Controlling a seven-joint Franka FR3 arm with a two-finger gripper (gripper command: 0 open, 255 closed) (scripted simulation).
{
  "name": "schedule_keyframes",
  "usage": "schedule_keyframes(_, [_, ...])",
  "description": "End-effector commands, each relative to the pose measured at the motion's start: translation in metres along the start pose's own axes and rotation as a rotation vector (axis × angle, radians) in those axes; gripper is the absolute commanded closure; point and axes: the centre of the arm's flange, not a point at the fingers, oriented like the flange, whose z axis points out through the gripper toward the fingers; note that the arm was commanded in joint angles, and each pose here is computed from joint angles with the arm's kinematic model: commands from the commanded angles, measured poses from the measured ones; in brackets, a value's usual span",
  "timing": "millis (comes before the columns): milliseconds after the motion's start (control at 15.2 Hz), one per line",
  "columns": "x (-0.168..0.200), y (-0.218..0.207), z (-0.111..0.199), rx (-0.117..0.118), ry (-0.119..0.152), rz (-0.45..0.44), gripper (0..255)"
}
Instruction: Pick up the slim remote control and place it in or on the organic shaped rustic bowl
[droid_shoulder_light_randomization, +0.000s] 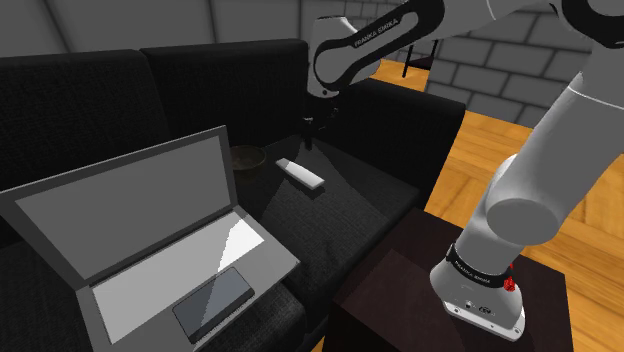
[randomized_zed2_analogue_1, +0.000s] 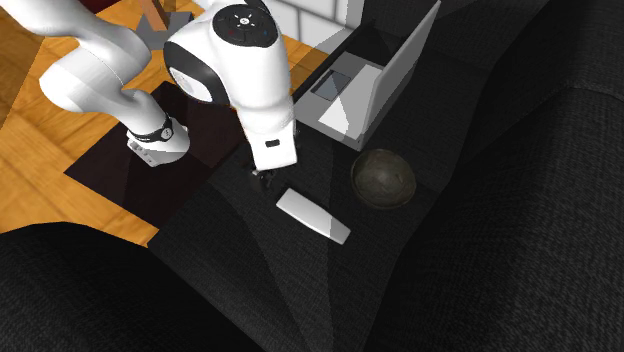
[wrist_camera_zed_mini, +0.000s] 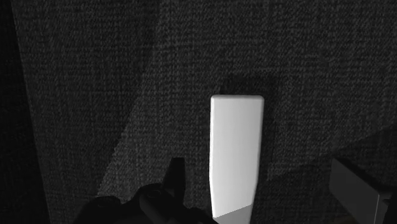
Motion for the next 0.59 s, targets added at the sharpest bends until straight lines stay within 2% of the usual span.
schedule_keyframes(0, [0.014,-0.003,0.020,0.000,-0.004,0.006,0])
schedule_keyframes(528, [0.082,-0.003,0.104,-0.003,-0.024,0.028,0])
